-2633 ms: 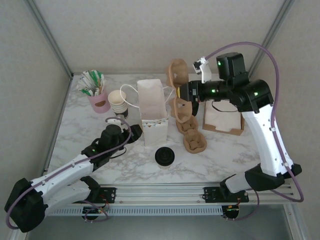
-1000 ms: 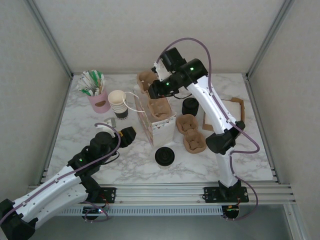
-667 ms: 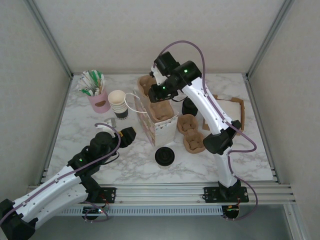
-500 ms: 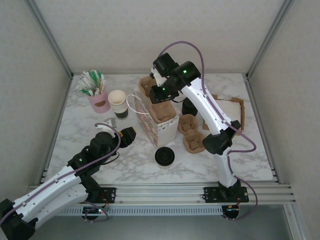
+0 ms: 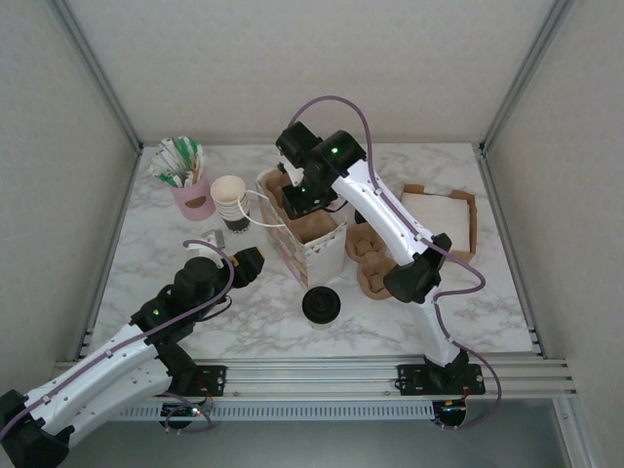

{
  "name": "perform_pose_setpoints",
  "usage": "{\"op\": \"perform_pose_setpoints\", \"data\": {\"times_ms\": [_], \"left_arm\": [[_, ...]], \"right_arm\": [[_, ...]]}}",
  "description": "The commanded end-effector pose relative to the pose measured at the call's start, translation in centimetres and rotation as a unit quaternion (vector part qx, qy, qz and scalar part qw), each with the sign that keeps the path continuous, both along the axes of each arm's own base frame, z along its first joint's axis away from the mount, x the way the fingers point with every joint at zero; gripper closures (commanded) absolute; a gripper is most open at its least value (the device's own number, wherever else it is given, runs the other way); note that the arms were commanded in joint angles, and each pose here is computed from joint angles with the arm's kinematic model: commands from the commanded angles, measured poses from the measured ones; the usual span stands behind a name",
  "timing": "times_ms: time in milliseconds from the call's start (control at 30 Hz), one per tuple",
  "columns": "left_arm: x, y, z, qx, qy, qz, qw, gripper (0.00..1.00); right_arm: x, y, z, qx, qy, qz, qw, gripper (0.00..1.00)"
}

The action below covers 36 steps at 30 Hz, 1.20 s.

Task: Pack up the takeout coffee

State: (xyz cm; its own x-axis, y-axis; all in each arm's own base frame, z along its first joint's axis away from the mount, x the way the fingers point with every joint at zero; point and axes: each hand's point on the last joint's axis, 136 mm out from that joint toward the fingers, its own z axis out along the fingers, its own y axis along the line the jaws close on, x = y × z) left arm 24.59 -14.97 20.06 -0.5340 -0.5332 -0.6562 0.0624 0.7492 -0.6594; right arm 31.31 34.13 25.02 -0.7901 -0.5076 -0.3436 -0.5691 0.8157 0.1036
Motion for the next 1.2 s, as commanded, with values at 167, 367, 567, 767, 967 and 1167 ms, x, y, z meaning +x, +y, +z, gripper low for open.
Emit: {"op": "perform_pose_setpoints", "data": {"times_ms": [167, 367, 567, 767, 967, 1167], "left_arm": [[0.5, 0.5, -0.1, 0.009, -0.005, 0.012, 1.000, 0.27], [0.7, 0.4, -0.3, 0.010, -0.003, 0.011, 1.000, 0.27], [0.9, 0.2, -0.6, 0.012, 0.001, 0.010, 1.000, 0.27], [1.1, 0.0, -1.0, 0.013, 0.004, 0.009, 1.000, 0.27], [1.1, 0.1, -1.3, 0.016, 0.008, 0.010, 1.000, 0.27], [1.2, 0.2, -1.7, 0.017, 0.011, 0.012, 1.000, 0.27]], "right_arm": [[0.1, -1.6, -1.6, -0.060, 0.003, 0.000, 0.998, 0.65], [-0.2, -1.4, -2.6, -0.068, 0.019, 0.011, 0.997, 0.65], [-0.3, -1.5, -4.0, -0.084, 0.035, 0.015, 0.996, 0.65], [-0.4, -1.5, -5.2, -0.099, 0.047, 0.018, 0.994, 0.65], [-0.3, -1.7, -6.8, -0.116, 0.061, 0.019, 0.991, 0.65], [-0.3, -1.5, -8.5, -0.126, 0.070, 0.016, 0.989, 0.65]]}}
